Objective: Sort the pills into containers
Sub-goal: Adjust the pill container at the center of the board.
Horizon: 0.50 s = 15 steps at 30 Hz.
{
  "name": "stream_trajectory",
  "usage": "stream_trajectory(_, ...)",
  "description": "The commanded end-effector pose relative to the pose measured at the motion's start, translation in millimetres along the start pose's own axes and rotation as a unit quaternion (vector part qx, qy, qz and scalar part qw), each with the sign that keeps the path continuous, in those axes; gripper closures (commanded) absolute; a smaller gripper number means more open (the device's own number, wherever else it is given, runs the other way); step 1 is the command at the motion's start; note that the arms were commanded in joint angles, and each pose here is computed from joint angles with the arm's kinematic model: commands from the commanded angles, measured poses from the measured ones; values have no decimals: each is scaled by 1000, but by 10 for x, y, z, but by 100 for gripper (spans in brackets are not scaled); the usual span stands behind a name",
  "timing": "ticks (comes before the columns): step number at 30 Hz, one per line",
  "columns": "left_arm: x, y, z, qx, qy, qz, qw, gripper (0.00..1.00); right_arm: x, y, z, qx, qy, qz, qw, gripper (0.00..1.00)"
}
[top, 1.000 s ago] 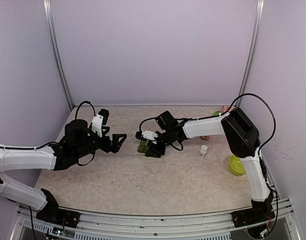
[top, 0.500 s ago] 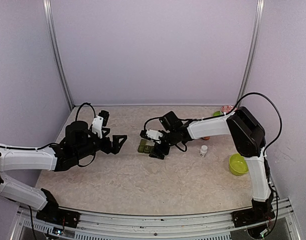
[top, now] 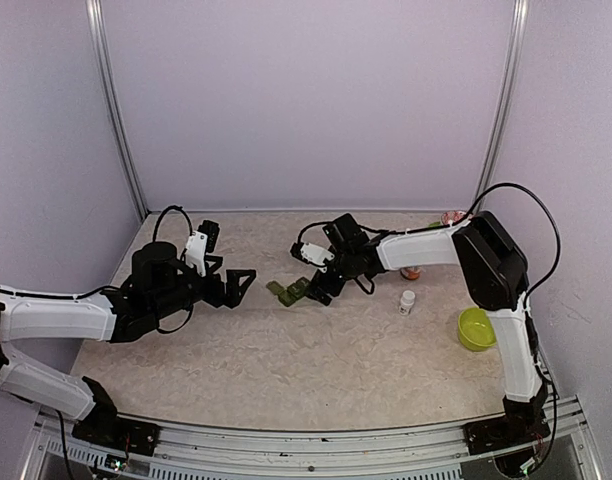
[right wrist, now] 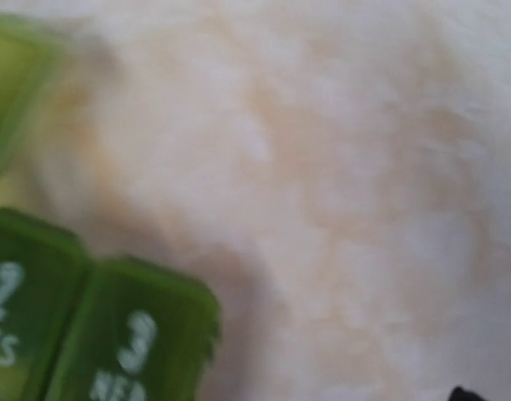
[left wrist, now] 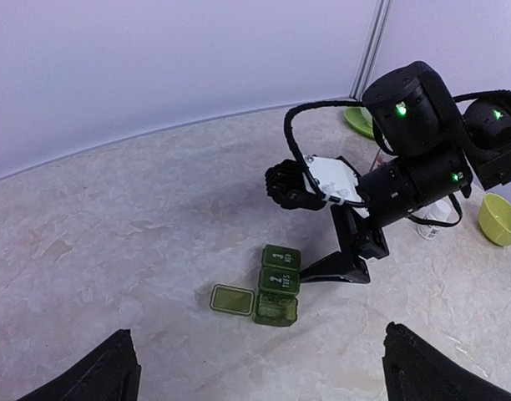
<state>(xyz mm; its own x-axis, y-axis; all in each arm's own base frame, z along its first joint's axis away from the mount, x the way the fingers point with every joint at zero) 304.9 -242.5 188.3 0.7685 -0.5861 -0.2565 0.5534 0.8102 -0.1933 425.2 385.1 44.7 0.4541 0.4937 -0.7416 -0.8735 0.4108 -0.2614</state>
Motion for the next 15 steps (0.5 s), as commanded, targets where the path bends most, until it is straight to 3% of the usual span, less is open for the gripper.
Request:
stream_trajectory(1, 3, 1, -27, -5, -2, -4, 1000, 1, 135, -161, -158, 24, 31, -24, 999, 0)
stream_trajectory(15, 5, -50, 14, -2, -5, -10, 1000, 1, 260, -398, -98, 37, 43, -70, 996, 0)
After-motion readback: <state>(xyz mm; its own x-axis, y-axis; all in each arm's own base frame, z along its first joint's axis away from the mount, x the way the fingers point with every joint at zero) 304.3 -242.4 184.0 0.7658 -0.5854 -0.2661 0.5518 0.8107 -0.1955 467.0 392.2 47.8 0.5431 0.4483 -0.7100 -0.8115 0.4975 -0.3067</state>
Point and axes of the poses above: each gripper's point midway between its finger pads, its own x axis out along the fingers, its own y axis along the line the jaws close on, z = x × y, the point moved 1 cm from there along -x, back along the fingers, and after that the axes turned 3 degrees about -x, right-handed, at the moved point
